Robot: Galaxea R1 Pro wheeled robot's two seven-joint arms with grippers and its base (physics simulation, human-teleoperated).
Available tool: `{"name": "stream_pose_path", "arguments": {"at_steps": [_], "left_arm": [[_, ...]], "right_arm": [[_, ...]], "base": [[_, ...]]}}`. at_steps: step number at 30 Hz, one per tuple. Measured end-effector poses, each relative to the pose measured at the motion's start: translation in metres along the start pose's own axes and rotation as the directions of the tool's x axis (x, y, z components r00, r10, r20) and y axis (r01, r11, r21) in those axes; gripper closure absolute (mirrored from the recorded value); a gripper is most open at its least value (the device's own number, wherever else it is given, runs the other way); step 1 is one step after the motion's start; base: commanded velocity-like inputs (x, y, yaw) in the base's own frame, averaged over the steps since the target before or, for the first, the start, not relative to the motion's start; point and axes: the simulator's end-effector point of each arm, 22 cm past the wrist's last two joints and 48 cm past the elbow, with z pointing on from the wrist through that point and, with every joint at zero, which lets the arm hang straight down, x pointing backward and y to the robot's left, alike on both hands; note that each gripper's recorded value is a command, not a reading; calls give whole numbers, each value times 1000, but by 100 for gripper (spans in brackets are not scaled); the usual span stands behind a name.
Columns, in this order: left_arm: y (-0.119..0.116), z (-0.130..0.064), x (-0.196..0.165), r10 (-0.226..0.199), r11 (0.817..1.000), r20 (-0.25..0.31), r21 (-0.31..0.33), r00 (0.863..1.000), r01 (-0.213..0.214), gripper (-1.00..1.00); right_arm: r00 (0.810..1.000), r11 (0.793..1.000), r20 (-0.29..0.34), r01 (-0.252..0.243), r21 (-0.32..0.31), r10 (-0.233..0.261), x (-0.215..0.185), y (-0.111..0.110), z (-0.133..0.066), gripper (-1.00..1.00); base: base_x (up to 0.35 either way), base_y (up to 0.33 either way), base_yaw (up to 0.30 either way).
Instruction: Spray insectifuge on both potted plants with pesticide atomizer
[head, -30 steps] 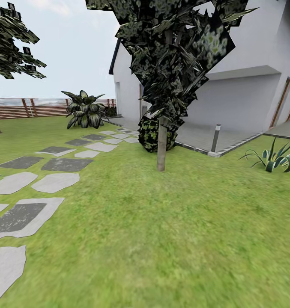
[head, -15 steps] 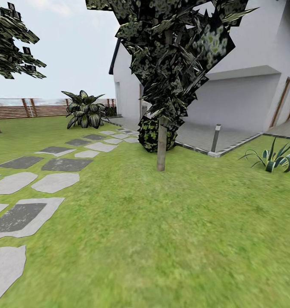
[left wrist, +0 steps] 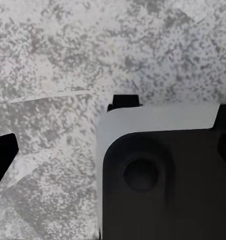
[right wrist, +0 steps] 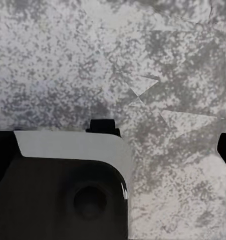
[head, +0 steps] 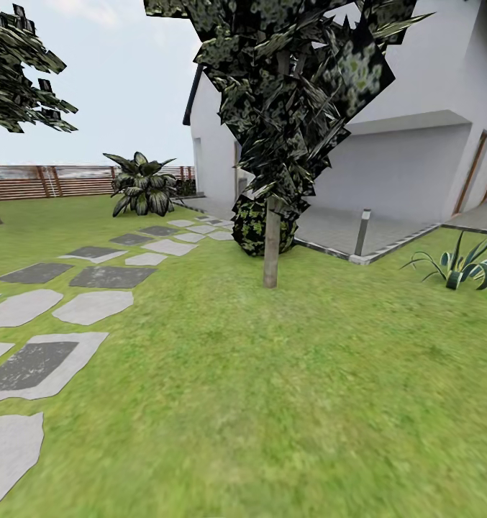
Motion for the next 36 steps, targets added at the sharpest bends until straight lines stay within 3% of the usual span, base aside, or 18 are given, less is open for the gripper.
{"name": "stream_pose_path", "arguments": {"at_steps": [6,12,15,20,25,28,30,31,32,34,36], "left_arm": [[4,0,-77,-2,1000,122,-5,993,3,-100],[5,-7,-150,-4,1000,234,-6,972,5,-100],[5,-13,-184,-6,1000,283,-5,959,8,-100],[6,-23,-228,-8,1000,349,-5,937,10,-100],[8,-28,-246,-13,1000,376,-7,927,17,-100],[21,-28,-243,-49,998,381,-14,923,59,-100],[29,-30,-247,-78,995,419,-16,905,94,-100],[34,-34,-252,-90,994,458,-18,884,110,-100],[36,-36,-255,-94,993,479,-19,873,117,-100],[38,-37,-255,-97,992,499,-20,861,123,-100],[37,-36,-252,-96,992,503,-20,859,123,-100]], "right_arm": [[991,999,132,10,36,-14,-63,-28,-4,-100],[961,998,275,15,59,-31,-132,-44,-18,-100],[931,998,362,12,62,-34,-169,-46,-29,-100],[857,998,514,4,62,-36,-215,-45,-49,-100],[820,998,571,0,62,-36,-243,-46,-58,-100],[820,998,572,2,63,-38,-244,-46,-57,-100],[826,998,563,1,63,-36,-240,-45,-55,-100],[830,998,557,0,61,-34,-236,-44,-53,-100],[832,998,554,0,60,-33,-235,-44,-52,-100],[835,998,550,0,59,-32,-233,-43,-51,-100],[837,998,547,0,57,-31,-231,-41,-50,-100]], "base": [[0,0,0],[0,0,0],[0,0,0],[0,0,0],[0,0,0],[0,0,0],[0,0,0],[0,0,16],[0,0,55],[0,0,114],[0,0,167]]}}
